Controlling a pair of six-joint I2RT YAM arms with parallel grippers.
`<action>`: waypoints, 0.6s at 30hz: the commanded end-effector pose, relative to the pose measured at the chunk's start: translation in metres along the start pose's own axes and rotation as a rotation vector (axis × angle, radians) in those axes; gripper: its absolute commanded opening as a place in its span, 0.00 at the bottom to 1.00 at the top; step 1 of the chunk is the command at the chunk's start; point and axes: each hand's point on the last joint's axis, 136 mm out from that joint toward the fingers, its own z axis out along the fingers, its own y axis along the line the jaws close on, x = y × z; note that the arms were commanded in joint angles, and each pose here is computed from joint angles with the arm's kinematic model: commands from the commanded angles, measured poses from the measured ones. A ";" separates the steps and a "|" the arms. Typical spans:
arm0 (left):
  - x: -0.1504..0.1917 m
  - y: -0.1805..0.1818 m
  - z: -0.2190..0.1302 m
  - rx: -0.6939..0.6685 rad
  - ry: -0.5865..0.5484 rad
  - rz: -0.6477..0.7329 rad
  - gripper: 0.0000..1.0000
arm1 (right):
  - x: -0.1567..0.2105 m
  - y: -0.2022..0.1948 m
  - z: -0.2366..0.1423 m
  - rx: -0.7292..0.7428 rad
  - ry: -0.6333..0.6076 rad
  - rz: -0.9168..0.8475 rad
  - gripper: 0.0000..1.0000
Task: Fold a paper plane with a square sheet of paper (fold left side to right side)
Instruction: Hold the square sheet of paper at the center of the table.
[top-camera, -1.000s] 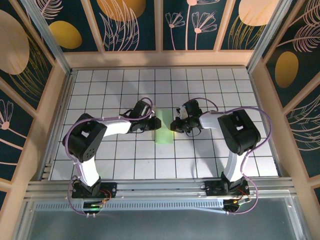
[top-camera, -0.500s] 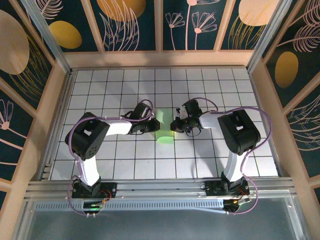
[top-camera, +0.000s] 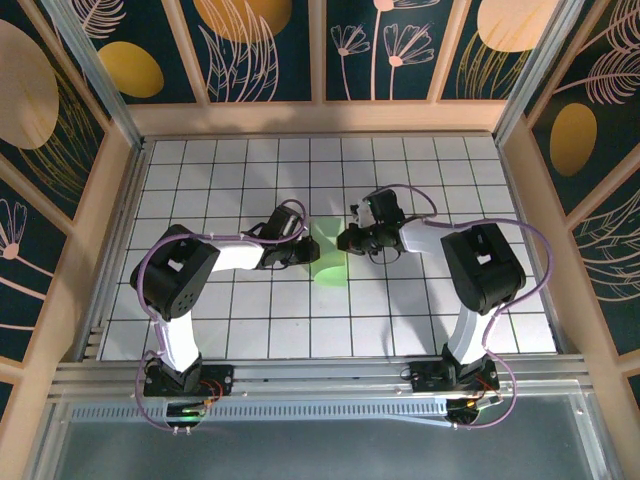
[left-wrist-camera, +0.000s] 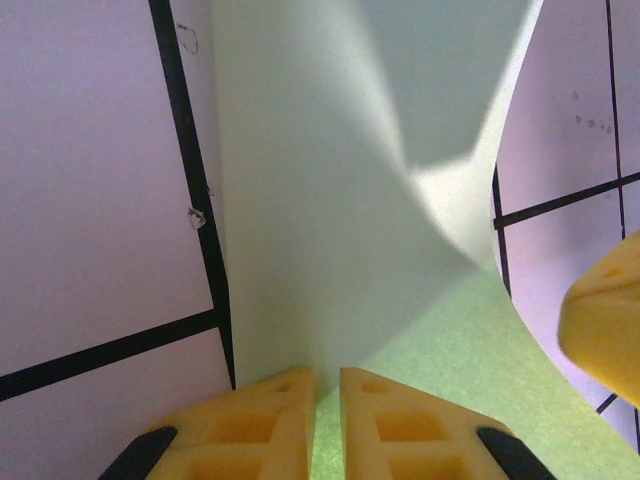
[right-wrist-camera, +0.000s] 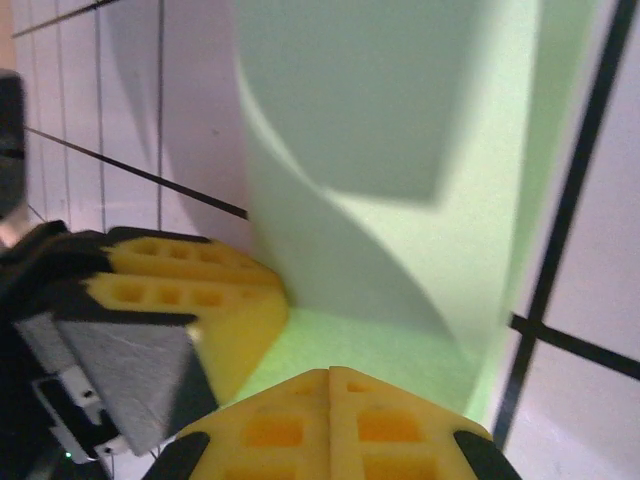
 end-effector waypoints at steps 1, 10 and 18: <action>0.025 0.029 0.010 -0.089 0.063 -0.018 0.16 | -0.005 0.017 0.006 -0.035 0.004 -0.029 0.00; 0.023 0.028 0.009 -0.088 0.058 -0.015 0.16 | -0.011 0.016 0.038 -0.028 0.040 -0.043 0.00; 0.013 0.006 0.003 -0.011 0.038 -0.024 0.17 | 0.009 -0.020 0.052 0.072 0.098 0.013 0.00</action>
